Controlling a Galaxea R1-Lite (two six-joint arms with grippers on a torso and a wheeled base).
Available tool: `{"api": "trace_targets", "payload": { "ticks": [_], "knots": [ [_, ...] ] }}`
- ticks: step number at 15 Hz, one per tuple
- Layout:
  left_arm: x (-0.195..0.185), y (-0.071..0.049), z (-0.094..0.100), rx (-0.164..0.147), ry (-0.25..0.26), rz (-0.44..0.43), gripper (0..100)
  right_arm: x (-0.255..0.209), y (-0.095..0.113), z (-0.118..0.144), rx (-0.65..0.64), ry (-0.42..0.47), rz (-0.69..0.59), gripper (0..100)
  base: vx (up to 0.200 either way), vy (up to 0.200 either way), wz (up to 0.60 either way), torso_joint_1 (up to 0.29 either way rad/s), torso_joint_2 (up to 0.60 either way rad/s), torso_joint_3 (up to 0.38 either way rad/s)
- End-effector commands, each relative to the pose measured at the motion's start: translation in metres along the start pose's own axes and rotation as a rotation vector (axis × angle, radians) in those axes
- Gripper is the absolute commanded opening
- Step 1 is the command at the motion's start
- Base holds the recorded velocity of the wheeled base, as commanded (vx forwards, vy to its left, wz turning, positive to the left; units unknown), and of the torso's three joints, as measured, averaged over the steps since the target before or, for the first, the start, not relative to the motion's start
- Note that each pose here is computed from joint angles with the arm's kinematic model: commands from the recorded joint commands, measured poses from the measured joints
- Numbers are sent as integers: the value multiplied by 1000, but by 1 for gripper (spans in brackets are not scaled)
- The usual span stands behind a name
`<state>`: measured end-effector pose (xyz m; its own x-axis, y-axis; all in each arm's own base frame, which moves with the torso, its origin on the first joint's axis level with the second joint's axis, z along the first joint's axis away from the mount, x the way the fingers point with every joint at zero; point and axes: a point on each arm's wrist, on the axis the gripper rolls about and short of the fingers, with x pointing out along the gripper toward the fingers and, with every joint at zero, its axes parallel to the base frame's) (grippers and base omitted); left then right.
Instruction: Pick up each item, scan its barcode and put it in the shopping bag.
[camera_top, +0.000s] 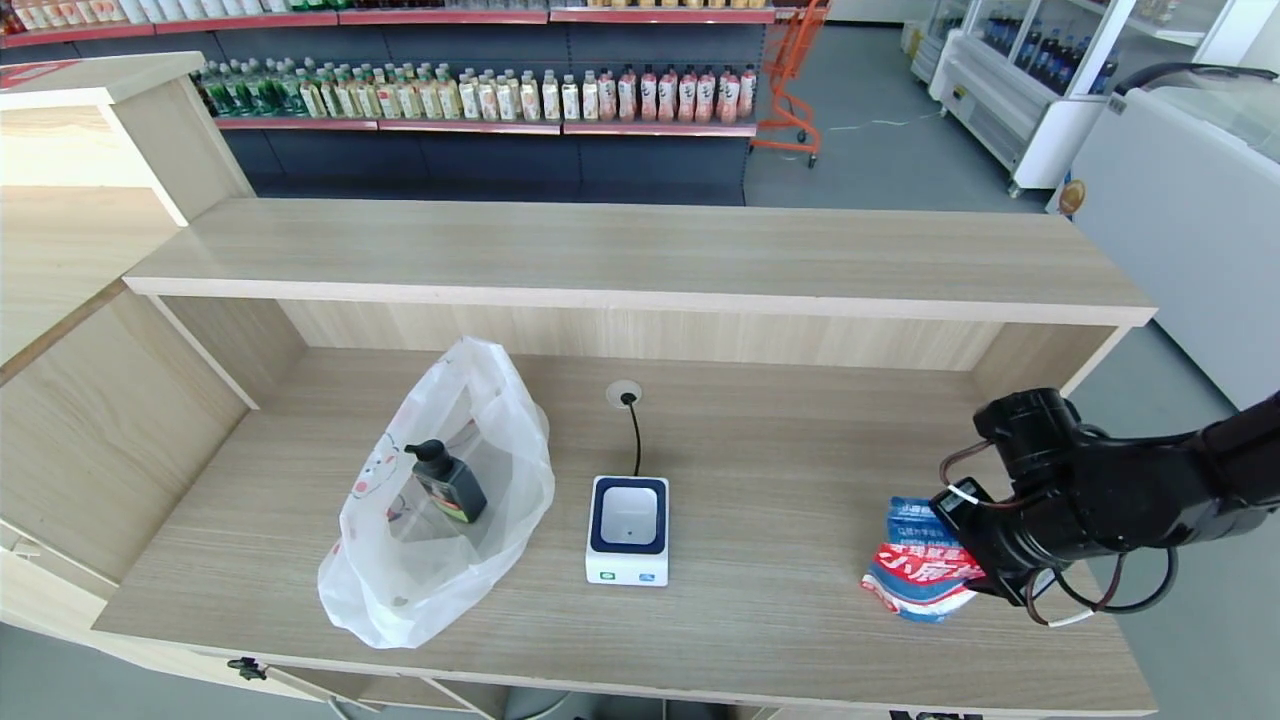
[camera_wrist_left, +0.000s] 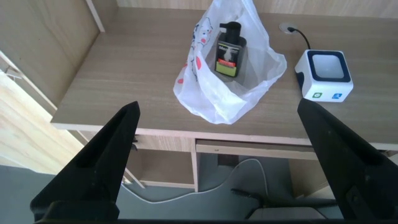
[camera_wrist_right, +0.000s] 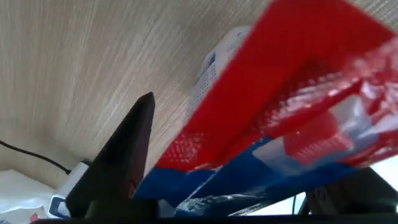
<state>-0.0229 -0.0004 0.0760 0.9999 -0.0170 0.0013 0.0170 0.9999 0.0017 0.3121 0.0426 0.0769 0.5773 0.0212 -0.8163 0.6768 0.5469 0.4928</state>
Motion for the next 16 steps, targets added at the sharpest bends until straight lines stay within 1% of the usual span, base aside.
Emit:
{"api": "trace_targets", "payload": {
  "ticks": [1,5,6,8,9,10,11,12,13,15,16],
  "knots": [
    [0,0,0,0,0,0,100,9,5,-6,-20,11,-9,0,0,0,0,0,0,0],
    [0,0,0,0,0,0,100,15,9,-14,-188,0,-24,0,0,0,0,0,0,0],
    [0,0,0,0,0,0,100,14,12,-14,-222,-10,-3,0,0,0,0,0,0,0],
    [0,0,0,0,0,0,100,8,22,-12,-246,-48,67,0,0,0,0,0,0,0],
    [0,0,0,0,0,0,100,-3,29,-10,-273,-74,136,0,0,0,0,0,0,0],
    [0,0,0,0,0,0,100,-10,31,-9,-308,-82,157,0,0,0,0,0,0,0],
    [0,0,0,0,-2,0,100,-22,34,-7,-380,-68,219,0,0,0,0,0,0,0],
    [0,0,0,0,0,0,100,-40,37,-4,-430,-34,320,0,0,0,0,0,0,0],
    [0,0,0,0,0,0,100,-67,38,3,-538,34,492,0,0,0,0,0,0,0],
    [0,0,0,0,0,0,100,-93,33,7,-729,118,713,0,0,0,0,0,0,0],
    [0,0,0,0,0,0,100,-106,29,9,-803,163,834,0,0,0,0,0,0,0]
  ]
}}
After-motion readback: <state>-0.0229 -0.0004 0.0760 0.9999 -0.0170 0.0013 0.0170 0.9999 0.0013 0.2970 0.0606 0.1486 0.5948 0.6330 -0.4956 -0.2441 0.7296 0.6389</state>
